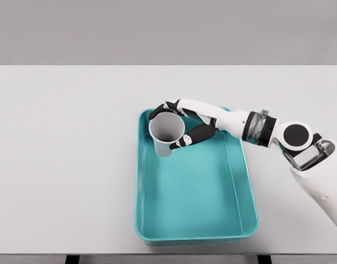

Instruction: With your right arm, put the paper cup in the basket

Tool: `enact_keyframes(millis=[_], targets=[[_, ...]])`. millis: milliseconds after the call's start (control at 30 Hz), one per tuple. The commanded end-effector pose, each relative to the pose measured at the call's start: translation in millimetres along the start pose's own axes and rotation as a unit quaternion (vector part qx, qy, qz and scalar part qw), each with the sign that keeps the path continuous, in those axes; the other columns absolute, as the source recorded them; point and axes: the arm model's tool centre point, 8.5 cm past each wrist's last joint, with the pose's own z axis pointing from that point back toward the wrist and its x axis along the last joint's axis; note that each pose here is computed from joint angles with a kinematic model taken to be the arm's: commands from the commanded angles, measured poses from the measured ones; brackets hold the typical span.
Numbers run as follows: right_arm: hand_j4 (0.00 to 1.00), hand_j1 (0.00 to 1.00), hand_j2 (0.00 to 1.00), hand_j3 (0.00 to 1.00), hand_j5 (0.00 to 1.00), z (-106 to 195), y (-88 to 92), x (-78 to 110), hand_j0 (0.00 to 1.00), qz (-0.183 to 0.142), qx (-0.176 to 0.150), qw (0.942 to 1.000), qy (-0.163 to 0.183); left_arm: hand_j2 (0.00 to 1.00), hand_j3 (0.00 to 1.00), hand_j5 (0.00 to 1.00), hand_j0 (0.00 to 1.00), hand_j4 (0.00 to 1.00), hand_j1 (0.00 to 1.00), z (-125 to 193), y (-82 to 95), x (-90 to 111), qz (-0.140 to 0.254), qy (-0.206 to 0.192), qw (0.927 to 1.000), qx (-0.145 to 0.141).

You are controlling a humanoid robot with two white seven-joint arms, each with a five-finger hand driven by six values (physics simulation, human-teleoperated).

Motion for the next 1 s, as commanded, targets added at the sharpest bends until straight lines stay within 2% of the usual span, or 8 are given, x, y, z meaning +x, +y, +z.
enact_keyframes(millis=[0,200,367,833,967], targets=[[0.7,0.7,0.7,0.7,0.7,1,1.1,-0.6,0.7,-0.001,0.001,1.0,-0.002,1.0,1.0,1.0,1.0,1.0,1.0,0,0.1,0,0.001,0.0,1.0,0.0],[0.71,0.71,0.71,0.71,0.71,3,3.4,-4.2,0.71,-0.002,0.002,1.0,-0.001,1.0,1.0,1.0,1.0,1.0,1.0,0,0.1,0,0.001,0.0,1.0,0.0],[0.72,0.72,0.72,0.72,0.72,5,12.6,-12.7,0.72,-0.011,0.006,0.9999,0.002,1.0,1.0,1.0,1.0,1.0,1.0,0,0.1,0,0.001,0.0,1.0,0.0],[0.73,0.73,0.73,0.73,0.73,5,19.8,-18.4,0.73,-0.02,0.01,0.9997,0.006,1.0,1.0,1.0,1.0,1.0,1.0,0,0.1,0,0.001,0.0,1.0,0.0],[0.8,0.8,0.8,0.8,0.8,6,19.3,-18.0,0.8,-0.019,0.01,0.9998,0.005,1.0,1.0,1.0,1.0,1.0,1.0,0,-0.1,0,-0.001,0.0,1.0,-0.001]])
